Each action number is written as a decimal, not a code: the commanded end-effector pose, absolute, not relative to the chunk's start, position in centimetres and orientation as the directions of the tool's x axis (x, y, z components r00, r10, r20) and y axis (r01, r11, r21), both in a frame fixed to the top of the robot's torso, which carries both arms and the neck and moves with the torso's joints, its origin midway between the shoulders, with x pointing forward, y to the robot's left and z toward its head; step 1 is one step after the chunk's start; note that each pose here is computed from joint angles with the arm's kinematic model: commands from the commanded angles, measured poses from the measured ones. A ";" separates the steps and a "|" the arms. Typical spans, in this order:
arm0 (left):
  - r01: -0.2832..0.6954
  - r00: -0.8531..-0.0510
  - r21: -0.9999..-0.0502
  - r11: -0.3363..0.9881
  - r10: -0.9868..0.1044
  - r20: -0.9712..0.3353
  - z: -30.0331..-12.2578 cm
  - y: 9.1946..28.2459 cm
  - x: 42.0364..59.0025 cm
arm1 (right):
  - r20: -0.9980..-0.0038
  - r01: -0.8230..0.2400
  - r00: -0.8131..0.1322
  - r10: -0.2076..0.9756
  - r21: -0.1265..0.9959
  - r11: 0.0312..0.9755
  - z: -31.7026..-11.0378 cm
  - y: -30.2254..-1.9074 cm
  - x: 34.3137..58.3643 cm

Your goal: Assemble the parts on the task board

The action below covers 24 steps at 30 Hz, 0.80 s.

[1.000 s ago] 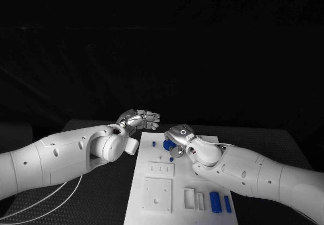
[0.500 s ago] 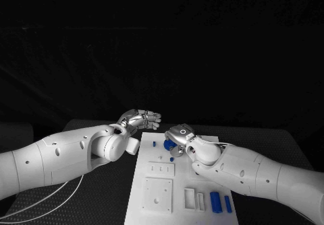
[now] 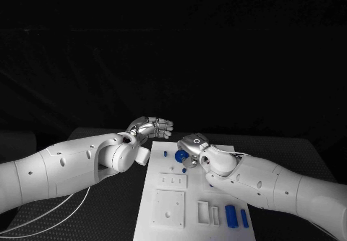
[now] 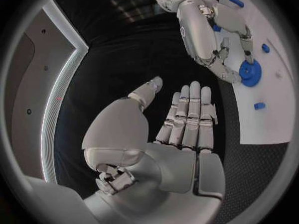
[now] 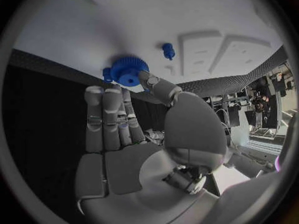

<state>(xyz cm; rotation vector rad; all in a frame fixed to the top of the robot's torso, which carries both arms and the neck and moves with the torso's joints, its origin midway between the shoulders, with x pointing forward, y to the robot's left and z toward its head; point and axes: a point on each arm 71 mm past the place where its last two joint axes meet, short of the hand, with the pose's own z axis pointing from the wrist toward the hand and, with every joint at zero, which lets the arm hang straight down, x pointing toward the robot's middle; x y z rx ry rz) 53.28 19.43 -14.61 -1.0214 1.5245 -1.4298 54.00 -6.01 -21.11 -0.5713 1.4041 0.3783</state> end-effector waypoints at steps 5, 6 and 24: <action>-0.030 -0.377 -0.999 0.035 -0.926 -0.021 -14.5 19.2 53.2 | -0.989 -0.570 0.105 -0.104 -0.145 0.809 -21.5 -6.2 53.9; -0.030 -0.377 -0.999 0.035 -0.926 -0.021 -14.5 19.3 53.2 | -0.989 -0.569 0.104 -0.104 -0.146 0.809 -21.5 -6.2 53.9; -0.025 -0.356 -0.999 0.039 -0.934 -0.027 -14.5 20.2 53.4 | -0.980 -0.594 0.158 0.117 0.000 0.804 -19.4 -7.6 53.2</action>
